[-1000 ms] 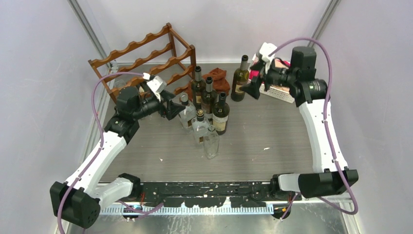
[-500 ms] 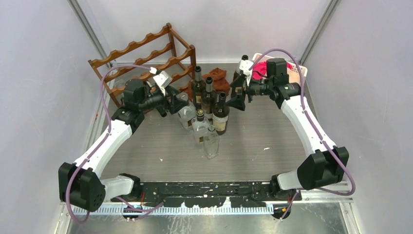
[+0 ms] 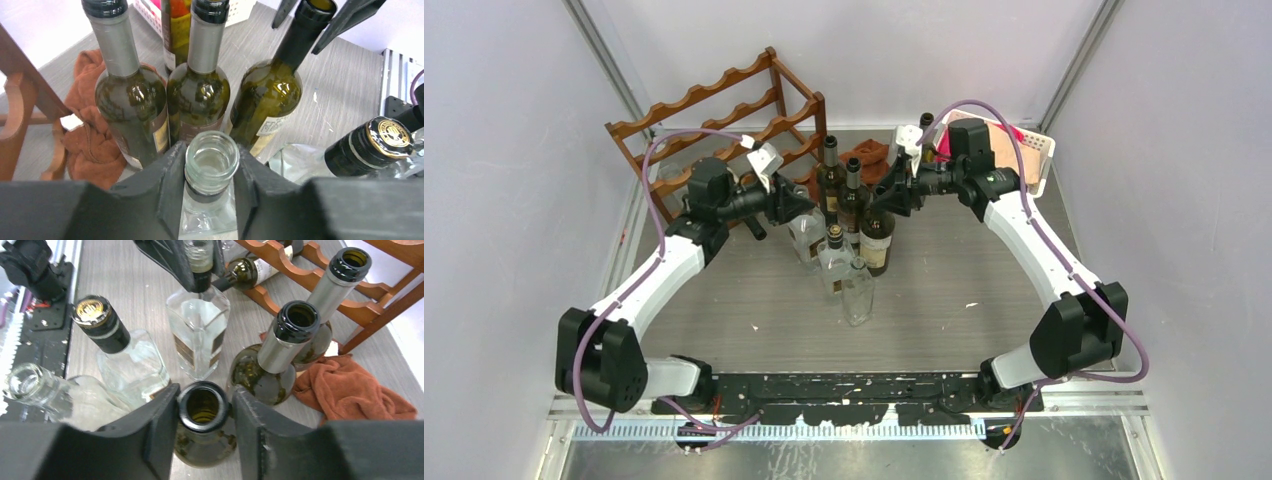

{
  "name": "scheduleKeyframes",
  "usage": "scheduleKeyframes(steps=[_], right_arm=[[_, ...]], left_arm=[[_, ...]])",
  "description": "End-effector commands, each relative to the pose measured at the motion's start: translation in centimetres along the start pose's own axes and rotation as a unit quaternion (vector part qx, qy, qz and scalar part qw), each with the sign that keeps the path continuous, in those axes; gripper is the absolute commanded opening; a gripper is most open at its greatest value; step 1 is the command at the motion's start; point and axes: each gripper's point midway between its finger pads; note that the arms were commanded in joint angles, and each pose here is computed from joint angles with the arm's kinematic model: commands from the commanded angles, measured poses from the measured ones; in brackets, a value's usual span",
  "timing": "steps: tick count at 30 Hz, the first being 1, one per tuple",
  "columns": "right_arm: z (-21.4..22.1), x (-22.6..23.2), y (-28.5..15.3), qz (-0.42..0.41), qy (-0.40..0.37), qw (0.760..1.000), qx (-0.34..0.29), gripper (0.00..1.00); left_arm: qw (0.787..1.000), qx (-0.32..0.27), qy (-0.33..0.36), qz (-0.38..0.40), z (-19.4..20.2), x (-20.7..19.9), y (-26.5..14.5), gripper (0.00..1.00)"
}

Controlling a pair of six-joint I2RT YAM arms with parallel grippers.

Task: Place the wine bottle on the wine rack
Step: Adjust the wine bottle at the center of the board.

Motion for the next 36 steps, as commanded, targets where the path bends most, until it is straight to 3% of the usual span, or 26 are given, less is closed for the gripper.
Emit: scheduleKeyframes(steps=[1,3,6,8,12,19,36], right_arm=[[-1.6,-0.2,0.0,0.001,-0.031,0.999,-0.022,0.41],[-1.8,-0.2,-0.2,0.002,-0.039,0.999,-0.021,0.33],[-2.0,-0.1,-0.6,0.006,-0.046,0.999,-0.019,0.21],[-2.3,-0.3,-1.2,0.015,-0.049,0.999,-0.018,0.15],[-2.3,-1.6,-2.8,0.046,-0.047,0.998,-0.009,0.07],[-0.8,-4.9,-6.9,0.119,-0.033,0.992,0.025,0.04],[5.0,-14.4,-15.1,0.290,0.009,0.951,0.107,0.04]], left_arm=[[0.998,-0.032,0.035,0.034,-3.0,-1.0,0.5,0.32],[0.998,-0.033,0.035,0.038,-3.1,-0.9,0.7,0.24],[0.997,-0.041,0.044,0.039,-3.8,-0.9,0.8,0.06],[0.997,-0.048,0.057,0.033,-4.4,-0.8,0.8,0.00],[0.994,-0.057,0.095,-0.004,-5.4,0.4,0.6,0.00],[0.987,-0.077,0.129,-0.050,-7.6,3.0,1.2,0.00],[0.976,-0.118,0.148,-0.108,-11.6,9.4,1.2,0.00]])
Point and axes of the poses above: each gripper's point midway between its finger pads, its own y axis out along the fingers, its own x axis along the line the jaws close on, z = x × y, and after that the axes turned 14 degrees about -y, right-handed
